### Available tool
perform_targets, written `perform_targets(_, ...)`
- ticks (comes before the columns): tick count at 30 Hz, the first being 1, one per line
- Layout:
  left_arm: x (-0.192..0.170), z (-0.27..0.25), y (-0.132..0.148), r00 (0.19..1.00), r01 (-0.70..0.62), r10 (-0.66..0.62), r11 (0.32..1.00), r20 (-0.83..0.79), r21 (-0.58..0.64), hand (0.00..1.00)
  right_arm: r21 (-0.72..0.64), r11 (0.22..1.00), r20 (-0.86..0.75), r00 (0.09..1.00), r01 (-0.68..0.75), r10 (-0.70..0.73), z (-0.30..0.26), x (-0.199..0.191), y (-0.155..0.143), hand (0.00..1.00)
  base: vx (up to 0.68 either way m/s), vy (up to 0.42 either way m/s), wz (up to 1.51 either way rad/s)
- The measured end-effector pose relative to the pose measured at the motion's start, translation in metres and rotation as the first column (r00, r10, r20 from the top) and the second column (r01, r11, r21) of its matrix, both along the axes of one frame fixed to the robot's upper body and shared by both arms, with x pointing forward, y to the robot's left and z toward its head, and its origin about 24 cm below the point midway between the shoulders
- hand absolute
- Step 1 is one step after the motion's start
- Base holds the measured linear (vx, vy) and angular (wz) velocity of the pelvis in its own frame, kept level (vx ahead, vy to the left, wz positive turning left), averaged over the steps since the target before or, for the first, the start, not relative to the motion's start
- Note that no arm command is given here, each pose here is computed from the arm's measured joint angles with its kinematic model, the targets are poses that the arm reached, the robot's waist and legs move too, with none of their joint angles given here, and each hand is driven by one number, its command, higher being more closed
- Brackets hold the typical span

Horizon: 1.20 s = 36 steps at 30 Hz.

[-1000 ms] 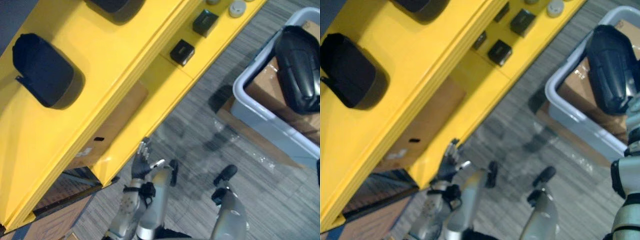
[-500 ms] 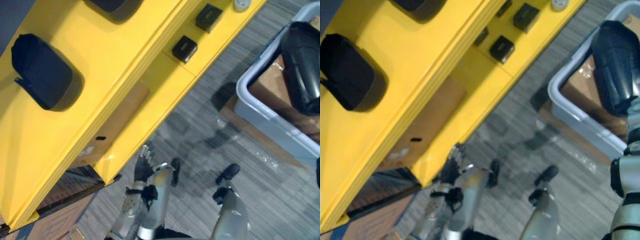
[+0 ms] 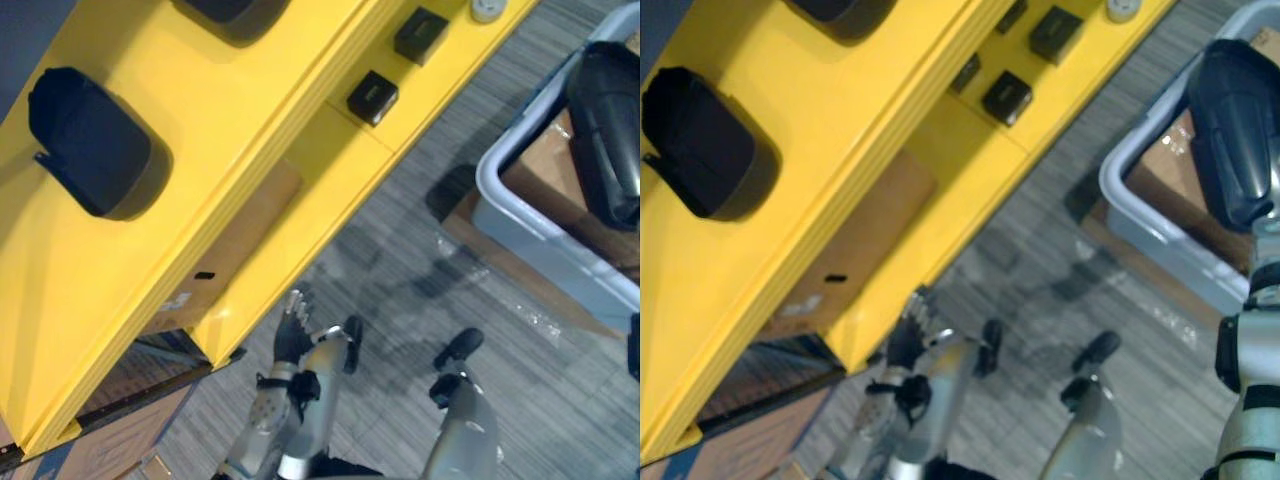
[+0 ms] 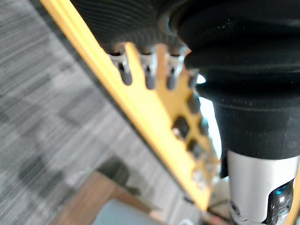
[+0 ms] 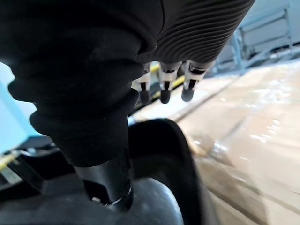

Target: Walk over and take plastic housings, then place them on the shelf

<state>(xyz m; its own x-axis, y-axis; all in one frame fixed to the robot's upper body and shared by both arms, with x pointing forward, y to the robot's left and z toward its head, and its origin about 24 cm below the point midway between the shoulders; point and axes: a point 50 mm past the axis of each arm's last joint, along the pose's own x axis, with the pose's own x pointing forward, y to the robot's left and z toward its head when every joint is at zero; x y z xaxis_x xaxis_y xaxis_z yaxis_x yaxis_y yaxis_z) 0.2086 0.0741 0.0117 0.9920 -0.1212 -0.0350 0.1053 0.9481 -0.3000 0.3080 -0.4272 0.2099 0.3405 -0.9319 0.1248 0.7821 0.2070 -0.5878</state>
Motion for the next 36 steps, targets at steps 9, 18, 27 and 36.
perform_targets(9,0.008,0.009,-0.010,1.000,0.011,-0.011,1.000,0.024,-0.022,0.00,0.050,0.998,0.006,1.000,0.028,-0.028,0.006,-0.006,-0.006,1.00,-0.03,0.033,0.03)
perform_targets(18,0.015,0.009,-0.011,0.999,0.025,-0.025,1.000,0.025,-0.004,0.00,-0.100,0.995,-0.252,0.968,-0.012,-0.014,0.027,-0.018,-0.021,1.00,-0.03,0.030,0.03)
perform_targets(27,0.017,0.012,0.005,0.998,0.014,-0.015,1.000,0.056,0.024,0.00,-0.113,0.994,-0.370,0.928,0.007,-0.049,0.021,-0.021,-0.023,1.00,-0.01,0.020,0.04)
perform_targets(36,0.007,0.016,0.029,0.995,-0.061,0.060,0.998,0.076,0.013,0.00,-0.187,0.982,-0.273,0.961,-0.014,-0.039,0.017,-0.016,-0.019,1.00,-0.04,0.055,0.02)
